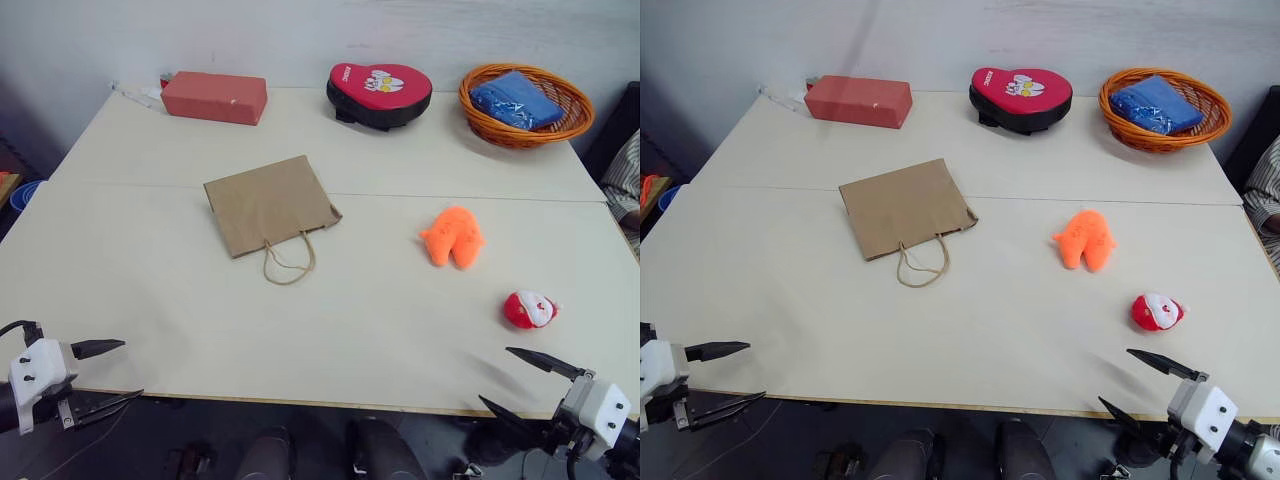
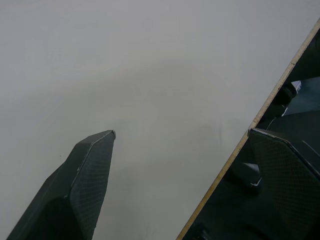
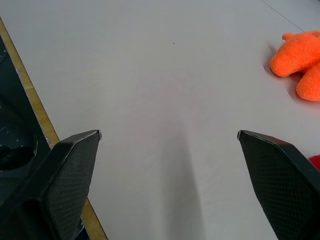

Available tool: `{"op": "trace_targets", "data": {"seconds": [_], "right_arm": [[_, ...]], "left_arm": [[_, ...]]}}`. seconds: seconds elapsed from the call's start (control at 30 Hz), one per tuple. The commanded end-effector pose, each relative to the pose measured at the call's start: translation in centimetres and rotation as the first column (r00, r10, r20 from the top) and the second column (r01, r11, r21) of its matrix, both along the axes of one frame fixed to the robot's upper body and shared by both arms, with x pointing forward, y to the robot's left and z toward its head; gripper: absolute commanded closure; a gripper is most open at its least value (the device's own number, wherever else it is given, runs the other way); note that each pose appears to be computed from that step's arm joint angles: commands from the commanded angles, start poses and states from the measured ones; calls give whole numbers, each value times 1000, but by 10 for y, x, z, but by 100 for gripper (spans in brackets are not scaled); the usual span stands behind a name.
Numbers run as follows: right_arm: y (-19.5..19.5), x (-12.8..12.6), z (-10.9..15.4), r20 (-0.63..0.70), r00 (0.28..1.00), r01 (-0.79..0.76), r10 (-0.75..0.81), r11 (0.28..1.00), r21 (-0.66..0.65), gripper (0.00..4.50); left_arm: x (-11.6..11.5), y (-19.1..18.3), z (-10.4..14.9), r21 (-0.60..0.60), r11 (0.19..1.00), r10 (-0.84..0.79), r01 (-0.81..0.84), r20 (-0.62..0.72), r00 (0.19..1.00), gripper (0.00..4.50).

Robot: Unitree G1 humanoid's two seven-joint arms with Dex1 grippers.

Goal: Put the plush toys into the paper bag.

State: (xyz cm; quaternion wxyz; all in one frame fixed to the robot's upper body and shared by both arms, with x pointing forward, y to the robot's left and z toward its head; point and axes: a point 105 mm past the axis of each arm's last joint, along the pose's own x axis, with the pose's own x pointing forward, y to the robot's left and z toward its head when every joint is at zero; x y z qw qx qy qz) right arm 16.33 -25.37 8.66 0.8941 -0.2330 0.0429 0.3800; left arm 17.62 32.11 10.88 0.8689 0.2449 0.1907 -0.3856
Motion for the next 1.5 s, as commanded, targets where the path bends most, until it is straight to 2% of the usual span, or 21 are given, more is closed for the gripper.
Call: {"op": "trace_targets", "data": {"seconds": [0.03, 0.13, 0.27, 0.37, 0.5, 0.57, 0.63, 0.83, 0.93, 1.03, 1.13, 1.43, 1.5], "right_arm": [[-1, 0, 2, 10, 1000, 4, -4, 1000, 5, 1], [0, 2, 5, 38, 999, 10, -11, 1000, 19, 1], [13, 9, 17, 112, 993, 10, -23, 993, 115, 1], [41, 13, 39, 78, 996, -66, 41, 934, 350, 1], [54, 37, 76, 266, 963, -78, -33, 915, 395, 1], [64, 40, 84, 304, 952, -111, -18, 909, 401, 1], [72, 42, 89, 324, 946, -129, -10, 905, 406, 1], [84, 49, 93, 358, 934, -142, -18, 898, 416, 1], [87, 50, 94, 366, 930, -135, -31, 898, 419, 1], [90, 51, 96, 371, 927, -121, -49, 899, 420, 0], [92, 52, 98, 374, 926, -112, -60, 900, 421, 0], [93, 56, 102, 386, 920, -117, -61, 900, 421, 0], [93, 57, 102, 390, 919, -120, -58, 901, 417, 0]], "left_arm": [[3, -1, 10, 18, 1000, -23, 22, 32, 999, 5], [8, -7, 17, -61, 998, -12, 14, 23, 1000, 5], [18, -22, 26, -146, 988, -55, 49, -38, 998, 5], [46, -45, 46, -235, 969, -73, 73, 11, 997, 5], [87, -100, 61, -67, 933, -340, 354, 163, 926, 5], [109, -123, 69, -64, 907, -394, 415, 211, 894, 5], [124, -139, 68, -42, 884, -449, 467, 210, 869, 5], [170, -173, 43, 60, 850, -526, 524, 162, 835, 5], [185, -189, 43, 94, 834, -550, 544, 215, 807, 5], [196, -201, 55, 21, 842, -523, 539, 276, 806, 63], [195, -198, 44, 94, 822, -566, 562, 247, 787, 161], [201, -202, 40, 119, 807, -587, 579, 274, 762, 445], [202, -205, 48, 78, 808, -577, 583, 300, 760, 445]]}}
